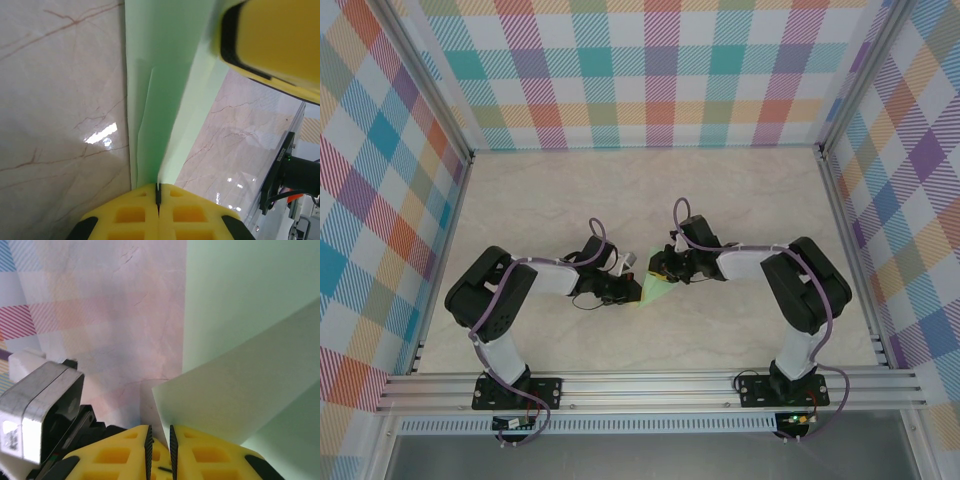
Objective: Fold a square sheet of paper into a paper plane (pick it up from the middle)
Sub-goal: Fourth fold the wing at the center of the table.
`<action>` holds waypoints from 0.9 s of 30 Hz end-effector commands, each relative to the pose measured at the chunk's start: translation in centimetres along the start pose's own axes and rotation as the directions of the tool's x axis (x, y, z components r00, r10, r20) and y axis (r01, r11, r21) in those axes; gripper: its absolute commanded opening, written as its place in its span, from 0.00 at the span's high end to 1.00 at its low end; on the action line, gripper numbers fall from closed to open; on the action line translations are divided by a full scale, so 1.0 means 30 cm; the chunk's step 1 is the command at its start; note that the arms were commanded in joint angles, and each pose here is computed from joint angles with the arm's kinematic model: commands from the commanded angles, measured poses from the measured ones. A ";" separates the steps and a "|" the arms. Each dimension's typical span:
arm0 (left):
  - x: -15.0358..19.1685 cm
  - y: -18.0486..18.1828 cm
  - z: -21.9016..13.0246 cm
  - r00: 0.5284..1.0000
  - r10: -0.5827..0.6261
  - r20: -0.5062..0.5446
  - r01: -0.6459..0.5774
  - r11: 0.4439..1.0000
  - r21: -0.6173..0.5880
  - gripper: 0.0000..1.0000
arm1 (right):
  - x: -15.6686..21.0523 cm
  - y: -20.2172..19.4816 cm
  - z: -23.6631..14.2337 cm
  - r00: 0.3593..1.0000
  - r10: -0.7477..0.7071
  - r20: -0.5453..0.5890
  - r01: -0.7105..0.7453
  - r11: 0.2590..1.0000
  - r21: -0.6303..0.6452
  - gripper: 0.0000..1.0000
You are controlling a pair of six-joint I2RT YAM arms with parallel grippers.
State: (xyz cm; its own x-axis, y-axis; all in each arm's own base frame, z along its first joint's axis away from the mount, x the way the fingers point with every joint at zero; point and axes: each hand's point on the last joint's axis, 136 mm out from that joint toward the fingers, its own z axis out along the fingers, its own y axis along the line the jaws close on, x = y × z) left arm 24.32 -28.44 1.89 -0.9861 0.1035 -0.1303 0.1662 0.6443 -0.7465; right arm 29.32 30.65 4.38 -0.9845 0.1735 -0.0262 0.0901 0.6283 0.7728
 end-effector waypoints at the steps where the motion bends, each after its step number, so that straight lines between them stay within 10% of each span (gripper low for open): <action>1: -0.001 0.042 0.002 0.999 -0.033 -0.008 0.033 0.999 -0.037 0.95 | -0.038 -0.010 0.015 0.999 0.011 0.032 -0.012 1.000 0.022 0.81; 10: 0.014 0.047 -0.011 1.000 -0.024 -0.016 0.023 0.998 -0.052 0.86 | -0.047 -0.059 0.037 0.999 0.034 0.039 -0.036 0.997 0.061 0.81; 27: 0.013 0.075 -0.023 0.995 -0.101 0.023 0.102 0.993 -0.056 1.00 | -0.066 0.011 -0.042 0.996 -0.020 0.082 0.017 0.999 0.029 0.77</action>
State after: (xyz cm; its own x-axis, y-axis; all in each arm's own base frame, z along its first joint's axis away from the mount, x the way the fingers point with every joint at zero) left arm 24.39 -28.16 1.84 -0.9893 0.0823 -0.1207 0.1450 0.6511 -0.7450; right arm 30.06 29.98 3.11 -0.9773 0.2102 -0.0275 0.1215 0.6617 0.7399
